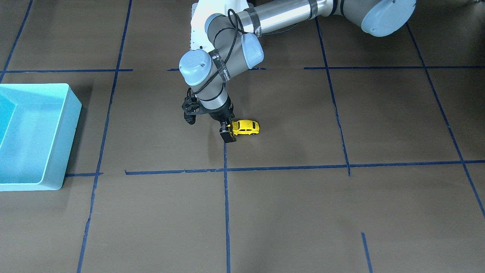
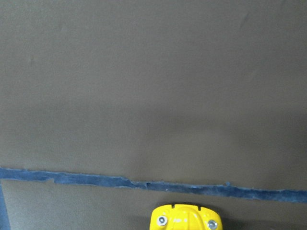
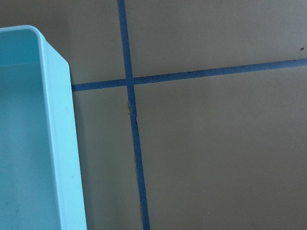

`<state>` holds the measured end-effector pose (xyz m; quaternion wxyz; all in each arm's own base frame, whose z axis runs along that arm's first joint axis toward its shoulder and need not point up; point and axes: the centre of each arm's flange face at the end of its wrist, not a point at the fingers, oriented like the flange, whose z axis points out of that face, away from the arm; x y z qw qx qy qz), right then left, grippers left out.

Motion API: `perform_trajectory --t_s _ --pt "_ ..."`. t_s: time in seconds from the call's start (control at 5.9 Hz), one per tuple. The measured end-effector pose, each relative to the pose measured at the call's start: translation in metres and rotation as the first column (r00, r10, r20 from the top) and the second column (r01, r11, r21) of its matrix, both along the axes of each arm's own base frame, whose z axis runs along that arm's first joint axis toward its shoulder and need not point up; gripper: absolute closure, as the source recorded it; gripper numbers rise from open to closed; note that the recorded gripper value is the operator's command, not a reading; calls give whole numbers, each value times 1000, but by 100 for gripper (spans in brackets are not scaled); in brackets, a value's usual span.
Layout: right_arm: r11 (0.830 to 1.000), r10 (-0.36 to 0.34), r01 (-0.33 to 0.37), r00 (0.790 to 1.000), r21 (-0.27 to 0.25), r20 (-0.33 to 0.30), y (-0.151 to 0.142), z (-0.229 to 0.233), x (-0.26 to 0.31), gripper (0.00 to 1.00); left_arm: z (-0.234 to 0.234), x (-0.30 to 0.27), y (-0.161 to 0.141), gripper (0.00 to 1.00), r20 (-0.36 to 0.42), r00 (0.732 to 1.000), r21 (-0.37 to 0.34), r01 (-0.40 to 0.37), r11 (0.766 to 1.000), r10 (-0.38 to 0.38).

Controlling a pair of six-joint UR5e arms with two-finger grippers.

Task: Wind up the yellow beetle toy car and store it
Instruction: 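Hold the car pressed against the table with the left gripper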

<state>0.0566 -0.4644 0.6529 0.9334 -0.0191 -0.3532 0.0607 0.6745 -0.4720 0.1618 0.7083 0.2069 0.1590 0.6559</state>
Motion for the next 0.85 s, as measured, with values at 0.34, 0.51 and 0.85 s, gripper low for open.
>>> perform_trajectory --t_s 0.34,0.51,0.85 --pt "1000 0 0 1000 0 -2 0 0 0 0 2 -1 0 5 3 1000 -4 -1 1000 1" --pt "1000 0 0 1000 0 -3 0 0 0 0 3 -1 1 6 5 1000 -5 -1 1000 1" --pt "1000 0 0 1000 0 -5 0 1 0 0 5 -1 0 12 9 1000 -5 -6 1000 6"
